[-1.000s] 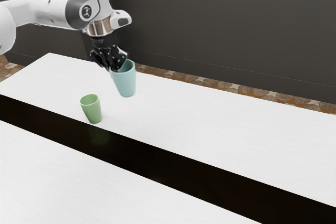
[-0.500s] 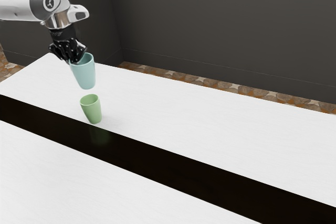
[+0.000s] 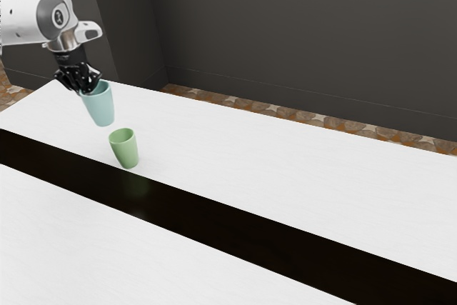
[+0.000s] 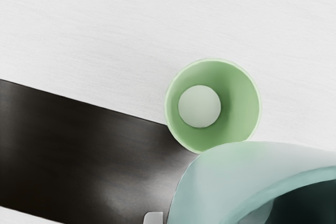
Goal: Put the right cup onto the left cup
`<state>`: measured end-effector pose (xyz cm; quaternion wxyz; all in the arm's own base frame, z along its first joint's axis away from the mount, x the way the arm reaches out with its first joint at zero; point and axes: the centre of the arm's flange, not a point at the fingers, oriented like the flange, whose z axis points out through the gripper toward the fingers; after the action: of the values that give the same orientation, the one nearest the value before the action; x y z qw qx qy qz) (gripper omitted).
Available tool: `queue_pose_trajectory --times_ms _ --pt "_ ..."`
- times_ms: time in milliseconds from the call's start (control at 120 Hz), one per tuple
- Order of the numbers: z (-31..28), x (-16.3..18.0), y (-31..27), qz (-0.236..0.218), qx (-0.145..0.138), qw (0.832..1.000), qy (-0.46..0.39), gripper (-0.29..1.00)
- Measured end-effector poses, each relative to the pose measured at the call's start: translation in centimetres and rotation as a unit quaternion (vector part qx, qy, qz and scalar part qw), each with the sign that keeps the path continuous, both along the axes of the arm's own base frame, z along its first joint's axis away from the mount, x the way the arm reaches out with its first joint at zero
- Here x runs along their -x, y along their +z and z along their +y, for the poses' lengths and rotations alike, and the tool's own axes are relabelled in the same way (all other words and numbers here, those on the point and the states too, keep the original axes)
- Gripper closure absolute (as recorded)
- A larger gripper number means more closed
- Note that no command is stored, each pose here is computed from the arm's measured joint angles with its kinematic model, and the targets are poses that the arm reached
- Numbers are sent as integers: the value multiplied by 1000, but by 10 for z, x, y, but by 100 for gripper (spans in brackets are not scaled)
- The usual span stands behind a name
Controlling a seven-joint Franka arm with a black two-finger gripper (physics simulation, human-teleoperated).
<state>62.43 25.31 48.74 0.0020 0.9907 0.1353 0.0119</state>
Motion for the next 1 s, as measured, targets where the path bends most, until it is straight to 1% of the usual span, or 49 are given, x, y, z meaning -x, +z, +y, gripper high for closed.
queue_pose_trajectory --times_ms 125,275,733,917,1000 --pt "4 -20 -12 -12 6 1000 -9 78" --pt "7 -32 -45 -3 18 1000 -18 79" --pt "17 -45 -82 -7 22 999 -32 79" --pt "17 -47 -97 -2 29 999 -35 78" --pt "16 -47 -102 -2 34 999 -35 74"
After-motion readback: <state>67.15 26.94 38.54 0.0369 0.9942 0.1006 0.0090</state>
